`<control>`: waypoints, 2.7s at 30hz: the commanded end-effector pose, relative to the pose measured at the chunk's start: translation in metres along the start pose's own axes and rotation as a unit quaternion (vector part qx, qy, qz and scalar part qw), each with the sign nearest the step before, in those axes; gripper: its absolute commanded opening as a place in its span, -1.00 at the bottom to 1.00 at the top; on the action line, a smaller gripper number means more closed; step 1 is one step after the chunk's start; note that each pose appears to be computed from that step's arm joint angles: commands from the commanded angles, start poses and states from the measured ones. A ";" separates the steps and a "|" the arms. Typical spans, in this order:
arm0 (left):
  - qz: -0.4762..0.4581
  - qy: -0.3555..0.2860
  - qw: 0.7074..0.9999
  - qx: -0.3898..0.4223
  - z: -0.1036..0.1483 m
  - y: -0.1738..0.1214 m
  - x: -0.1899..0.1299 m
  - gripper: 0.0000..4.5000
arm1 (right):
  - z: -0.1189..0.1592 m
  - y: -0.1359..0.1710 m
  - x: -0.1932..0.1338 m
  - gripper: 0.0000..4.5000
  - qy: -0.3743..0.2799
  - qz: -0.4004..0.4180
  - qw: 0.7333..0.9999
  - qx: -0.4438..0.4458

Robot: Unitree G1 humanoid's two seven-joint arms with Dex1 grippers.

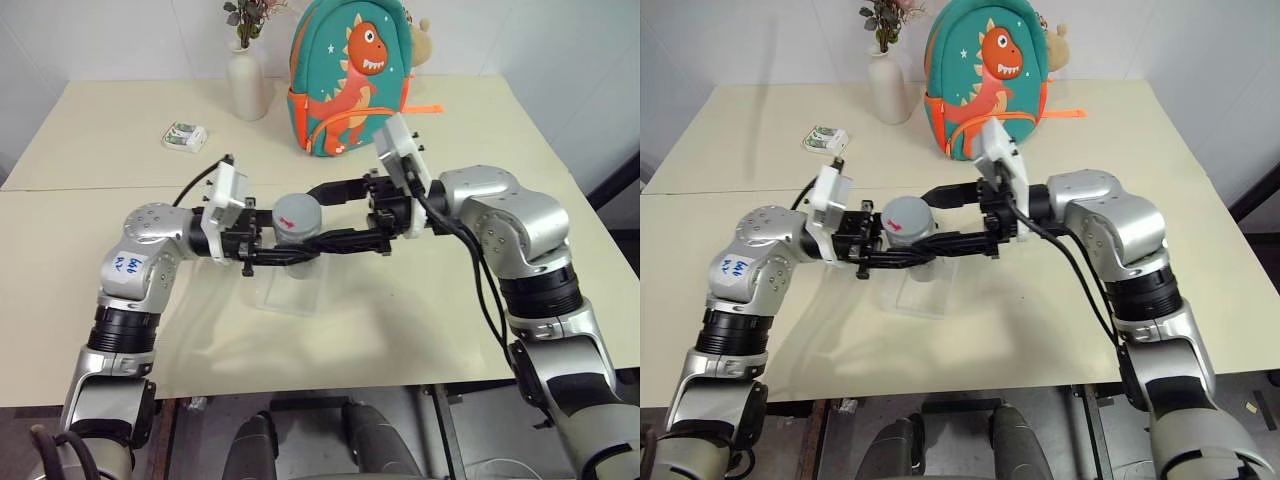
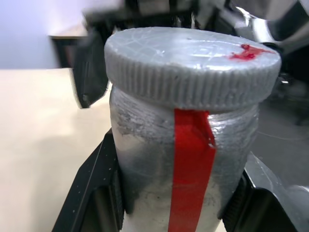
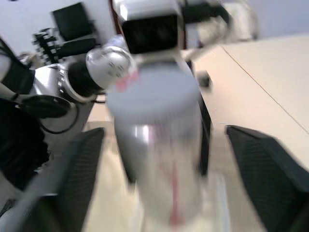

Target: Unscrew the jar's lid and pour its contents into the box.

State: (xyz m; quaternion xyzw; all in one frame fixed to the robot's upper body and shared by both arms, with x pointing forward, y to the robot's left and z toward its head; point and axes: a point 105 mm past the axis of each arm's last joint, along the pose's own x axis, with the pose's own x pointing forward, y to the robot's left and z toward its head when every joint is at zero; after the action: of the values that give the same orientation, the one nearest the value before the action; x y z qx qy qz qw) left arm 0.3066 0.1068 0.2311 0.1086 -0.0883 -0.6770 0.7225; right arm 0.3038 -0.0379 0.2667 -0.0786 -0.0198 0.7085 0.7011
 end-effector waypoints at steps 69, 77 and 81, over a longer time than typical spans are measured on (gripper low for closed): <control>0.044 0.005 0.999 0.002 -0.007 0.011 0.001 -0.11 | 0.018 -0.025 0.033 0.99 -0.024 -0.114 0.992 -0.045; 0.048 0.007 0.999 0.001 -0.008 0.010 -0.001 -0.11 | 0.016 -0.031 0.002 0.99 -0.015 -0.136 0.990 -0.045; 0.049 0.007 0.999 0.000 -0.008 0.010 -0.002 -0.11 | 0.012 -0.033 -0.013 0.99 -0.007 -0.150 0.988 -0.040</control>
State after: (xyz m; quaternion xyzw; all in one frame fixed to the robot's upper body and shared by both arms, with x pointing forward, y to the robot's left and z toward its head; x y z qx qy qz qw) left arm 0.3252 0.1094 0.2177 0.0960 -0.0672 -0.6291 0.7684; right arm 0.3223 -0.0232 0.2673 -0.0998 -0.0370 0.6418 0.7595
